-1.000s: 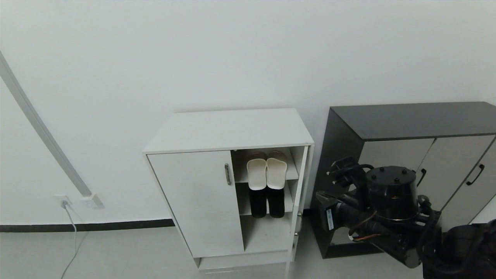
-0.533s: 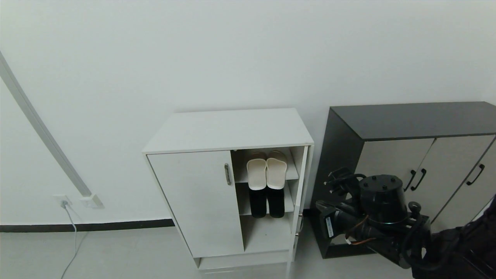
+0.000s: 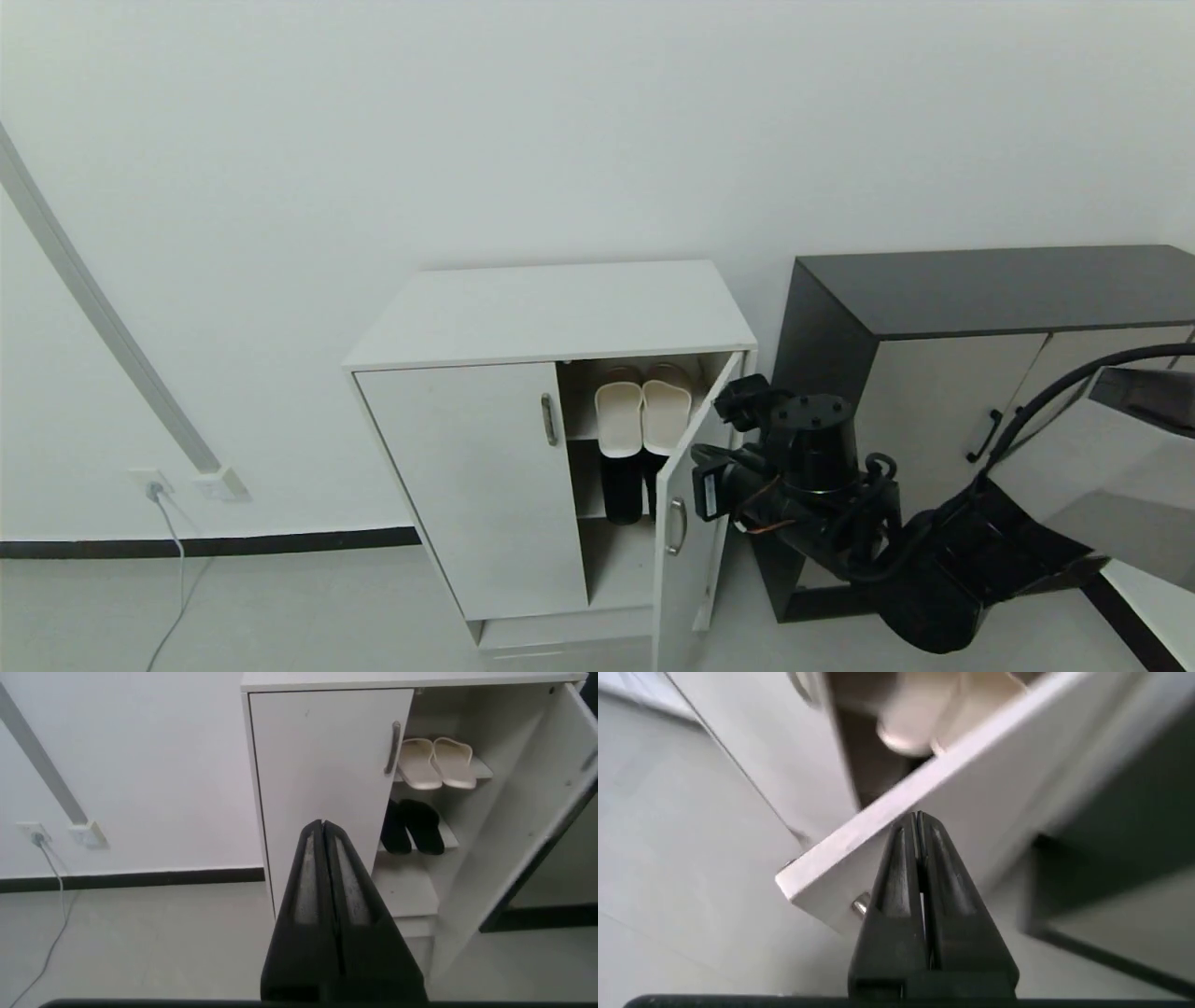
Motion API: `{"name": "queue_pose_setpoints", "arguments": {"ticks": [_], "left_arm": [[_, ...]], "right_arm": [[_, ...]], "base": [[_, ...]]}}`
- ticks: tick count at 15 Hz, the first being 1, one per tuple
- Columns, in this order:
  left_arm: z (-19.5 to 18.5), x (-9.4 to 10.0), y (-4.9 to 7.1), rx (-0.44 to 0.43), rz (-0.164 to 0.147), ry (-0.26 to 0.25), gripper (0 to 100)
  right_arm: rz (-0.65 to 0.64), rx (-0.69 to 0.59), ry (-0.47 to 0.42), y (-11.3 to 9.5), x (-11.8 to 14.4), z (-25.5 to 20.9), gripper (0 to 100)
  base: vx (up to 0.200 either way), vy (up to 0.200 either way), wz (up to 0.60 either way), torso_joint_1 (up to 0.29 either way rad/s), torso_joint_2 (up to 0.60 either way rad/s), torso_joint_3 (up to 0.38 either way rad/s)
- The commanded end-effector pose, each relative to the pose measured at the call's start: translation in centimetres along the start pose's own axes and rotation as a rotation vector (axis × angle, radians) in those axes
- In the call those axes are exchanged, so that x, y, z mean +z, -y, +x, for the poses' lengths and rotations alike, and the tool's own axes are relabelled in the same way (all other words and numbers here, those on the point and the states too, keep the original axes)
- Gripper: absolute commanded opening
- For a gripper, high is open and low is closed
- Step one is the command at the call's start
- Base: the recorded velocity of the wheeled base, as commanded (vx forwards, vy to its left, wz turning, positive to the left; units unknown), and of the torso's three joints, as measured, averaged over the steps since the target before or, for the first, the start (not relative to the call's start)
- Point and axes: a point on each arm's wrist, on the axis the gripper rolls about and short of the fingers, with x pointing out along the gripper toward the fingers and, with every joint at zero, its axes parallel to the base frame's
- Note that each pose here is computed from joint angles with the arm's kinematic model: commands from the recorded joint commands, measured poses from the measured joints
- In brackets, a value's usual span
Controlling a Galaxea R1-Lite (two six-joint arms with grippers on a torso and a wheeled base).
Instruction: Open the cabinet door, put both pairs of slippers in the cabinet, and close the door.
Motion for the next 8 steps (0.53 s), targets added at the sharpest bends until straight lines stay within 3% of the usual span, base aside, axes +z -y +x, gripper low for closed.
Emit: {"name": "queue_pose_setpoints", "arguments": {"ticks": [1,4,8], "left_arm": [[0.0,0.0,0.0,0.001,0.0,0.0,0],[0.0,0.0,0.0,0.0,0.0,0.0,0],[0.0,0.0,0.0,0.001,0.0,0.0,0]], "right_arm": [[0.037,0.067,0.003,-0.5,-0.1,0.0,0],[0.062,0.143,0.025,0.0,-0.1,-2.5,0],[0.026,0.335,-0.013,0.6,-2.6,-8.0,0]], "base": [[0.0,0.0,0.0,0.0,0.0,0.0],[0.0,0.0,0.0,0.0,0.0,0.0],[0.0,0.0,0.0,0.0,0.0,0.0]]}}
